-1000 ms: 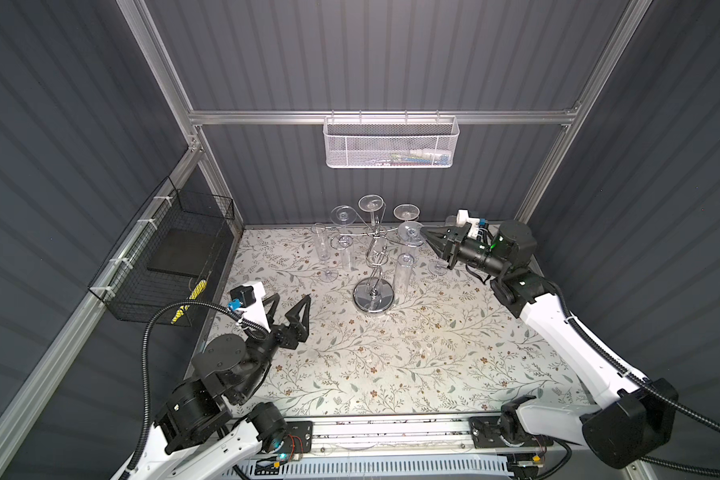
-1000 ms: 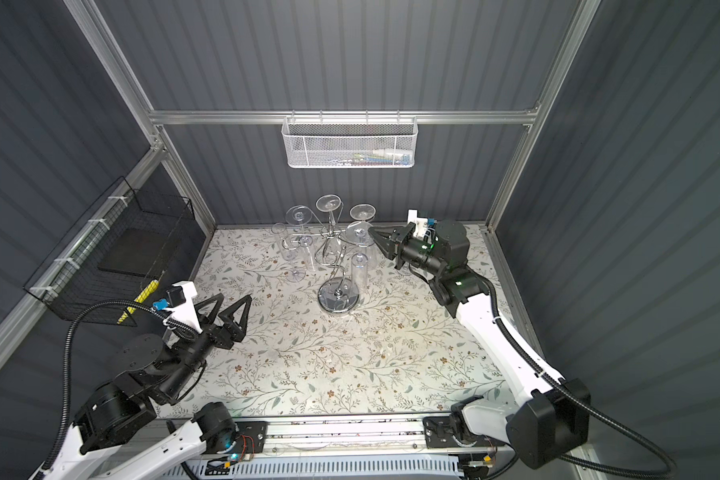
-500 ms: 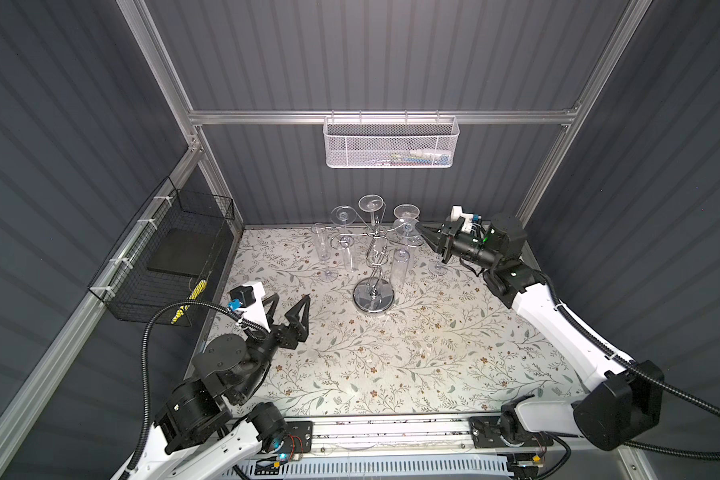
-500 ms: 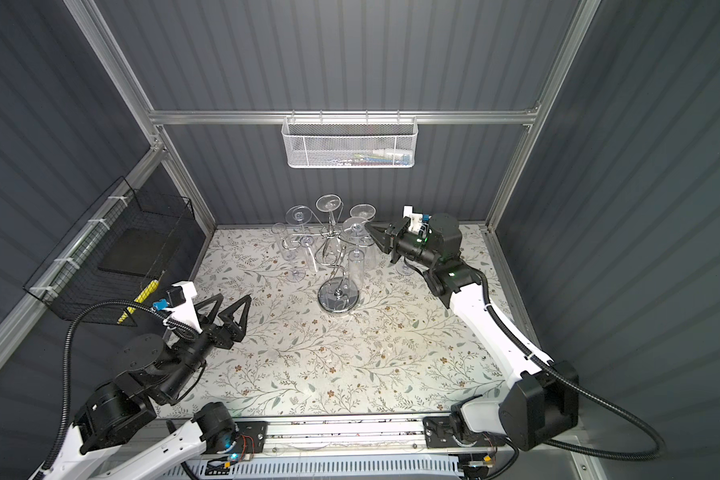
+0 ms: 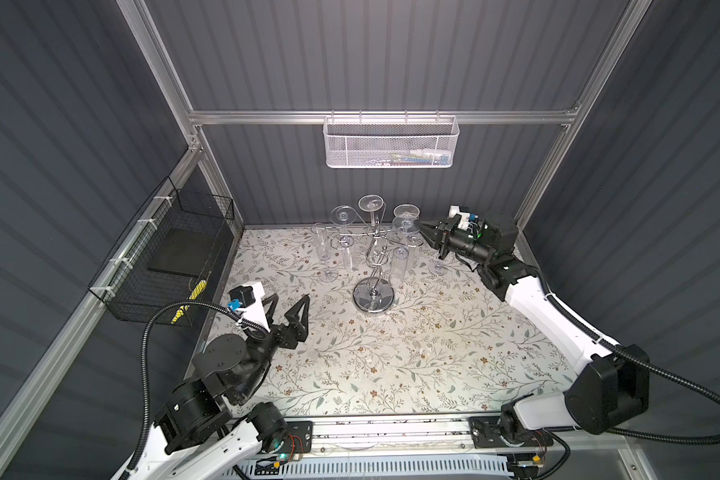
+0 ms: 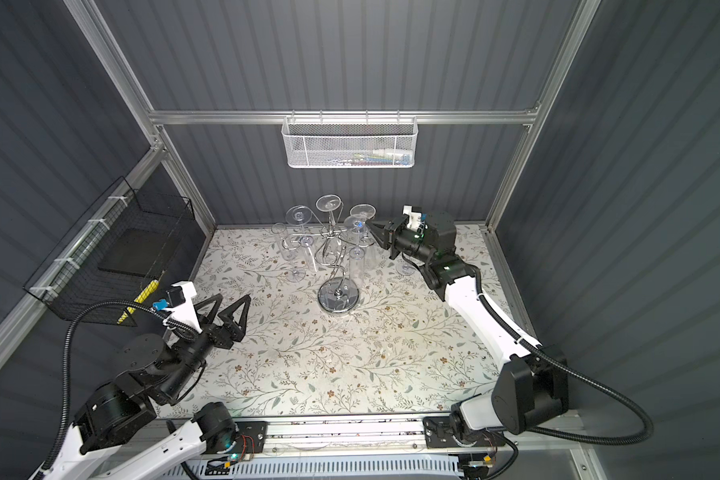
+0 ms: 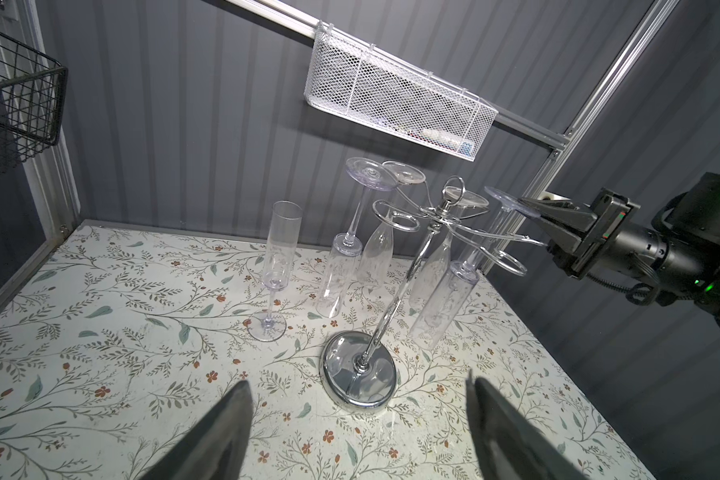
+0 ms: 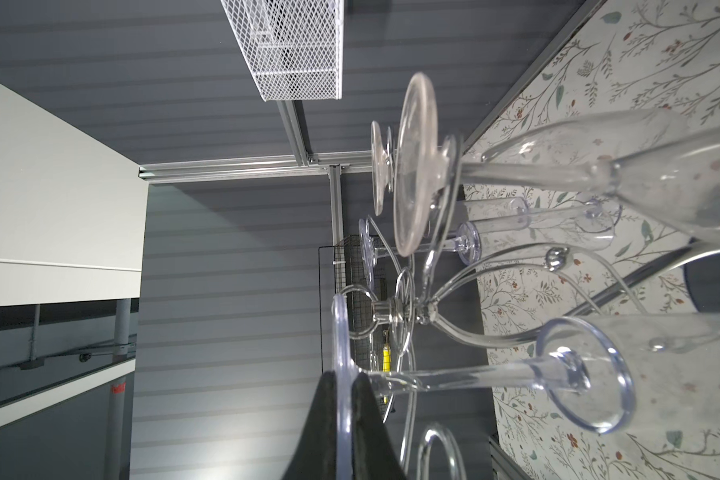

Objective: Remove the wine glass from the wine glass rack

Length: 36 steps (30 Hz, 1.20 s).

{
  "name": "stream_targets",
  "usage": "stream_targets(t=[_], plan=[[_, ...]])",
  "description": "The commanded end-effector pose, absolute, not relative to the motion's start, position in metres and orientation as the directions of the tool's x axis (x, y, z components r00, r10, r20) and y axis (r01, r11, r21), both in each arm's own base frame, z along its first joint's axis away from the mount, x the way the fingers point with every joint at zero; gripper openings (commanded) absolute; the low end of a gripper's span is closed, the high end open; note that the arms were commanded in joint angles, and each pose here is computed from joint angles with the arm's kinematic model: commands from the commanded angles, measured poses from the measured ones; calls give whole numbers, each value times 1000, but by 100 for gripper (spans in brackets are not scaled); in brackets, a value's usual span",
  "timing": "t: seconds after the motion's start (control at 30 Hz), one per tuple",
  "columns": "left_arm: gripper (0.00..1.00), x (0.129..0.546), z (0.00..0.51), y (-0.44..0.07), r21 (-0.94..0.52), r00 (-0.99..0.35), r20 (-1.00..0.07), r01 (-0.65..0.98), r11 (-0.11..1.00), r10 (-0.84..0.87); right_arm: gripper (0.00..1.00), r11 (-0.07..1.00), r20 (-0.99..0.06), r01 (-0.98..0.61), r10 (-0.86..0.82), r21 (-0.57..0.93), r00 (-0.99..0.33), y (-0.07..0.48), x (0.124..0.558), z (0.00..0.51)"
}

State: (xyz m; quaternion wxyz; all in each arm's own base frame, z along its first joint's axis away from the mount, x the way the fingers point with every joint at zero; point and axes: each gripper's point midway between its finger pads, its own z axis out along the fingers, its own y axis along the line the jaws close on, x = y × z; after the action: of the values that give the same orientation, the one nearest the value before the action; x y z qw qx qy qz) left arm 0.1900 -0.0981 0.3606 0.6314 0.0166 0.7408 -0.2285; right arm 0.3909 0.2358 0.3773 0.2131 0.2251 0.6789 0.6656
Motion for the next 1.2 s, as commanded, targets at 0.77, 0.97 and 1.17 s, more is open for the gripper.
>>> stream_targets(t=[0.77, 0.97, 1.17], plan=[[82, 192, 367, -103, -333, -208, -938, 321, 887, -277, 0, 25, -32, -20, 736, 999, -676, 148, 356, 383], [82, 194, 373, -111, -344, -215, -934, 338, 876, -284, 0, 29, -37, -24, 753, 999, -657, 133, 339, 378], [82, 196, 383, -120, -360, -220, -929, 362, 860, -297, 0, 58, -69, -38, 760, 998, -646, 123, 321, 377]])
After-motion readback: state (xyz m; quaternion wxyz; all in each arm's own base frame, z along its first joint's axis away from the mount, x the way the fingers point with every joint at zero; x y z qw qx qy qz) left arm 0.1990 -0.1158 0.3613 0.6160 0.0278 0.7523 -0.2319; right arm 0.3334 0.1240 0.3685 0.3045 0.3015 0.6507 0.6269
